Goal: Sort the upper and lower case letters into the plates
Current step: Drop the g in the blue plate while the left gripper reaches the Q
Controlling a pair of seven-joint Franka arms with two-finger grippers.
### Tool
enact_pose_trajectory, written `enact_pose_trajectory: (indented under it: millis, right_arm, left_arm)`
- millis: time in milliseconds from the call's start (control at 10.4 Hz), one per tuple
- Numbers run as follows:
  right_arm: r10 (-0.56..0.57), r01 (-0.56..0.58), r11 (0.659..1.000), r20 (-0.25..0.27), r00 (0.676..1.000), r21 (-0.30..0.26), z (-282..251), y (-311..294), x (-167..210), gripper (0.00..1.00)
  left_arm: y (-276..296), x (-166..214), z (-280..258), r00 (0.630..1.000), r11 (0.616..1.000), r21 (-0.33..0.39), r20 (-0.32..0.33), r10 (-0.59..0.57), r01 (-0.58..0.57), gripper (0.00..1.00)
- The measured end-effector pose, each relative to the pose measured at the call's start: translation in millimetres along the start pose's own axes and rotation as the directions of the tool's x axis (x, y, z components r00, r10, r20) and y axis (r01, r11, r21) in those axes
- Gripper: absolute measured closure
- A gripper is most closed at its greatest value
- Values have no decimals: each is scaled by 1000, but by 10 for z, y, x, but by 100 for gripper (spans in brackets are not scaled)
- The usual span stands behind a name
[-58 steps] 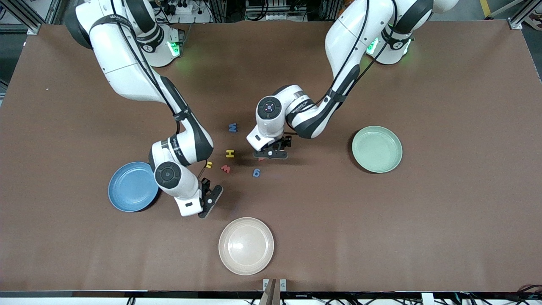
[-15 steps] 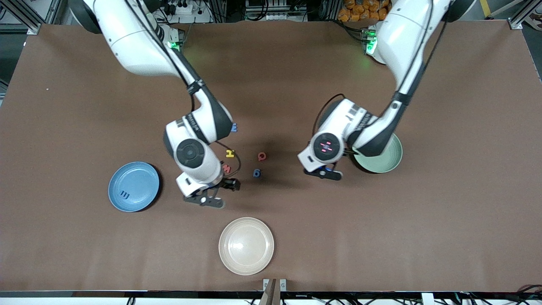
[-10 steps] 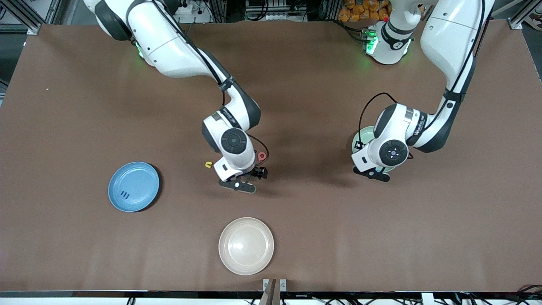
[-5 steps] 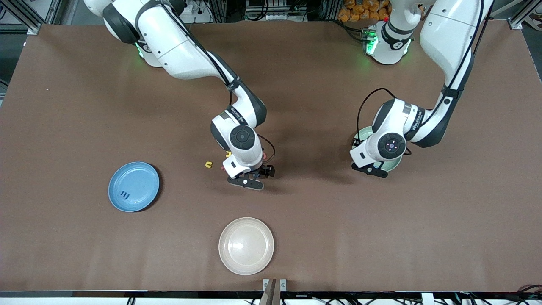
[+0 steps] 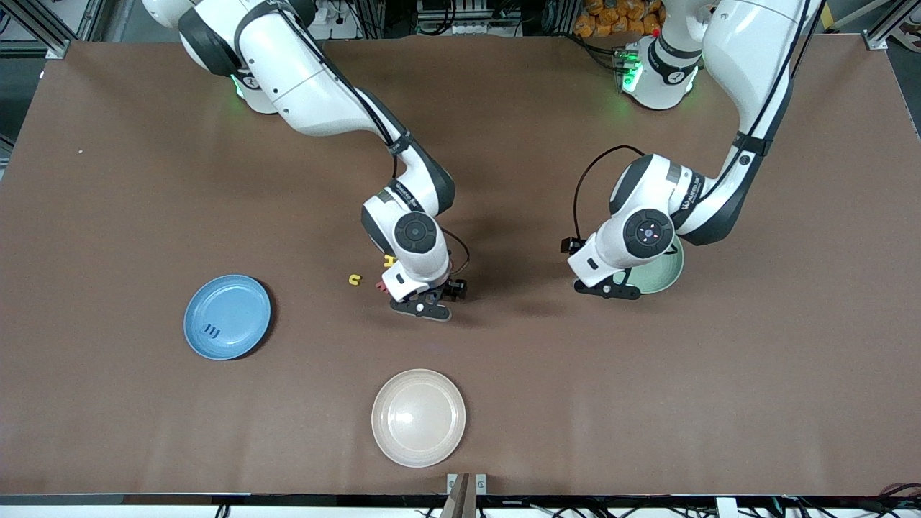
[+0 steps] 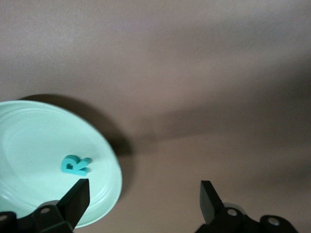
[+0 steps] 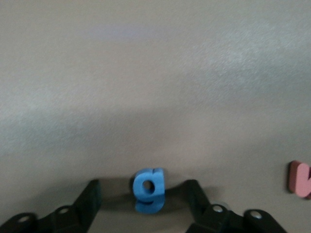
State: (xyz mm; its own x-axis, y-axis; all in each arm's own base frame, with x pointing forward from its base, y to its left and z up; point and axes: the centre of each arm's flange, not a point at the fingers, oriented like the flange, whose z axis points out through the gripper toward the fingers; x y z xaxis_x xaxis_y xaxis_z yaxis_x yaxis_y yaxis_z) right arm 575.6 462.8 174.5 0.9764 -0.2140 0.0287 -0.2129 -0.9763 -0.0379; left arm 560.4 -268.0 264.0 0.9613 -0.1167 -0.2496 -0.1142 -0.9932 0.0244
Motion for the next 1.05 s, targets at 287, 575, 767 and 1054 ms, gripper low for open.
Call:
enact_pose_trajectory:
  millis: [287, 575, 767, 1054]
  right_arm:
    - [1, 0, 1000, -10, 1000, 13, -73, -54, 7, 71]
    - [3, -3, 1000, -12, 1000, 12, -73, -41, 25, 73]
    - [30, -30, 999, -30, 999, 14, -128, 89, 225, 73]
    - [2, -2, 999, -4, 1000, -37, -604, 797, 967, 73]
  left_arm:
    - [455, 43, -25, 997, 997, -14, -21, -76, 76, 0]
    - [739, 78, -39, 995, 996, -33, -51, -83, 82, 0]
    - [793, 160, -86, 993, 995, -52, -72, -91, 87, 0]
    - [1195, 223, -219, 980, 987, -119, -156, -122, 103, 0]
